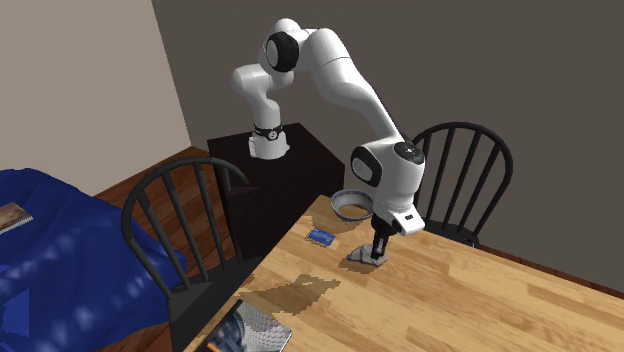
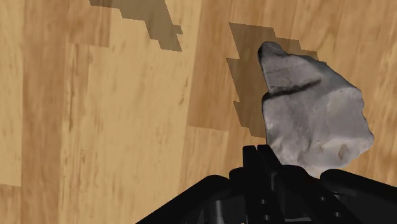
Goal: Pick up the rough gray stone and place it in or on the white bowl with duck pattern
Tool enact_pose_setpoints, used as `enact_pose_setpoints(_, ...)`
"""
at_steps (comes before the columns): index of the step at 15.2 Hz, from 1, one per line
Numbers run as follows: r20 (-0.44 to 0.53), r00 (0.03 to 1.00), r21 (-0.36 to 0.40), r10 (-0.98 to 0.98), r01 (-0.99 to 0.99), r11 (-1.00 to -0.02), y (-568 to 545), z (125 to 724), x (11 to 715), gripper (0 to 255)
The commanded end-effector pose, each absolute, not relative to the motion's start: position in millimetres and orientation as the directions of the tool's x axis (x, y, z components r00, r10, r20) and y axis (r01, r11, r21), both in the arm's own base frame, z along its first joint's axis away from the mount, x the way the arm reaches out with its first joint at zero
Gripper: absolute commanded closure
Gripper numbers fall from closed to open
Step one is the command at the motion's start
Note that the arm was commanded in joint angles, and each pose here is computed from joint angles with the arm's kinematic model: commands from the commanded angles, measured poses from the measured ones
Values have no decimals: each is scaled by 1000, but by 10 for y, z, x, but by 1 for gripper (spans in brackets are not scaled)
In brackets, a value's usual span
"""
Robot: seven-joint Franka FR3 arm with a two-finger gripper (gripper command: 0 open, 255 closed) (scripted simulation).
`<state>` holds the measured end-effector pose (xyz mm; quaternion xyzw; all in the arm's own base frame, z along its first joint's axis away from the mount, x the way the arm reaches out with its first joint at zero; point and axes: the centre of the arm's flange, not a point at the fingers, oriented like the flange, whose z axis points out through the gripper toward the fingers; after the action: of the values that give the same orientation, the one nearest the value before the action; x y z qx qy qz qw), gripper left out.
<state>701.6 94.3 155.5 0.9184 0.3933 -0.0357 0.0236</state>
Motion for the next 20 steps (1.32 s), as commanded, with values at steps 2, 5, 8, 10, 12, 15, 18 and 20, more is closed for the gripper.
enact_pose_setpoints(2,-84,688,15,721,724,-689,943,1555,7016,255)
enact_pose_setpoints(5,-84,688,15,721,724,-689,943,1555,7016,0)
enact_pose_setpoints(8,-23,607,32,794,795,-606,847,1398,6566,0)
enact_pose_setpoints(10,16,547,47,837,836,-547,759,1278,6279,0)
enact_pose_setpoints(12,50,490,63,870,868,-492,665,1161,6031,0)
enact_pose_setpoints(15,50,490,63,870,868,-492,667,1003,6044,0)
enact_pose_setpoints(18,50,490,63,870,868,-492,669,846,6057,0)
enact_pose_setpoints(20,50,490,63,870,868,-492,670,762,6062,0)
